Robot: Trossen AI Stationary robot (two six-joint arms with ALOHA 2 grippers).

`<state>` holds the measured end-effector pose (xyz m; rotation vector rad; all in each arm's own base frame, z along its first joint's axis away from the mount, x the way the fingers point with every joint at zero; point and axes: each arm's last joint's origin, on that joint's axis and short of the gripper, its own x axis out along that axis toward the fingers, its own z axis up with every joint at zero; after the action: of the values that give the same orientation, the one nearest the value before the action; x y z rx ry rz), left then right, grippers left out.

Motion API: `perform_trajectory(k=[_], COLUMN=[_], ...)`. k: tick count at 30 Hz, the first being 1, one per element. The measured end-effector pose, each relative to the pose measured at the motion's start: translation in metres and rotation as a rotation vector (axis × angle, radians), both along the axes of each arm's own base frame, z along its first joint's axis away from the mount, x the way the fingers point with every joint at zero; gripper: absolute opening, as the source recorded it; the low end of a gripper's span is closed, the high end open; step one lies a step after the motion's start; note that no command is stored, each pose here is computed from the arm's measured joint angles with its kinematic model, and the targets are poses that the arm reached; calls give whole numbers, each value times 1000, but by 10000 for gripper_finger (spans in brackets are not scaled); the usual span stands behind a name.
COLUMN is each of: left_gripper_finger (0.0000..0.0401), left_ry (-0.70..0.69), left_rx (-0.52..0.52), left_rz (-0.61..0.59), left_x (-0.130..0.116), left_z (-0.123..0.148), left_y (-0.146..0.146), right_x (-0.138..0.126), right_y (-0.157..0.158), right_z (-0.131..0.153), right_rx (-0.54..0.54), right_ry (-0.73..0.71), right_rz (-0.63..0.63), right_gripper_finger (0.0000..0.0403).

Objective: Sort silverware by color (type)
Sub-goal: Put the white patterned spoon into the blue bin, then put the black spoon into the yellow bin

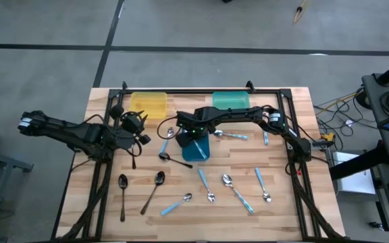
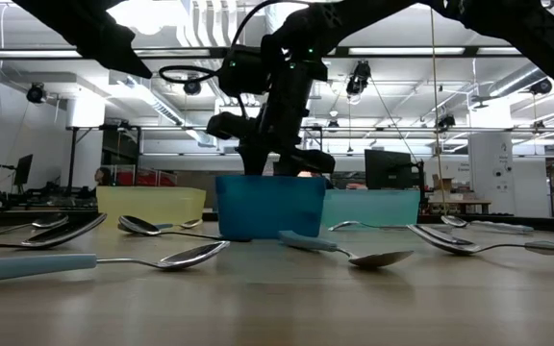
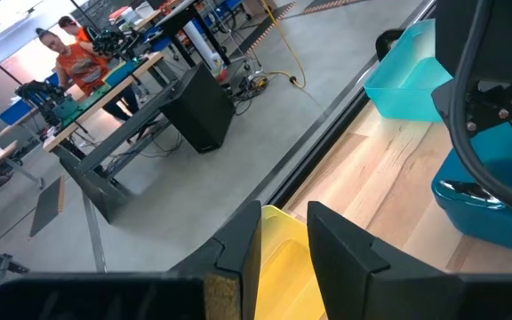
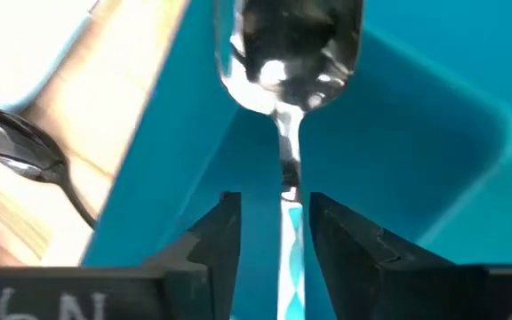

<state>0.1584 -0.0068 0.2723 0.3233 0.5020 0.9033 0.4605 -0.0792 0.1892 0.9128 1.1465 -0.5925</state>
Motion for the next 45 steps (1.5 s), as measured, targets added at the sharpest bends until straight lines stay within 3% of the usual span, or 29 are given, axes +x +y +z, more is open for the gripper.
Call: perform_trajectory(k=[8,19,37,45], left_gripper_finger=[76,76,76,76], left_ry=[1,5,6,0], left_rx=[0,1,1,-3], left_rz=[0,0,0,2], left_x=[0,0,0,0], left_z=[0,0,0,0], left_y=[0,0,0,0], right_x=[5,1,-3,-2], right_y=[-1,0,-1,-1], right_z=[15,13,2,31], right_rx=[-7,2,-51,-74], right_ry=[-46,-2,35,-4], right_rz=[-2,-10,3,72], right_gripper_finger=[148,148,123,123])
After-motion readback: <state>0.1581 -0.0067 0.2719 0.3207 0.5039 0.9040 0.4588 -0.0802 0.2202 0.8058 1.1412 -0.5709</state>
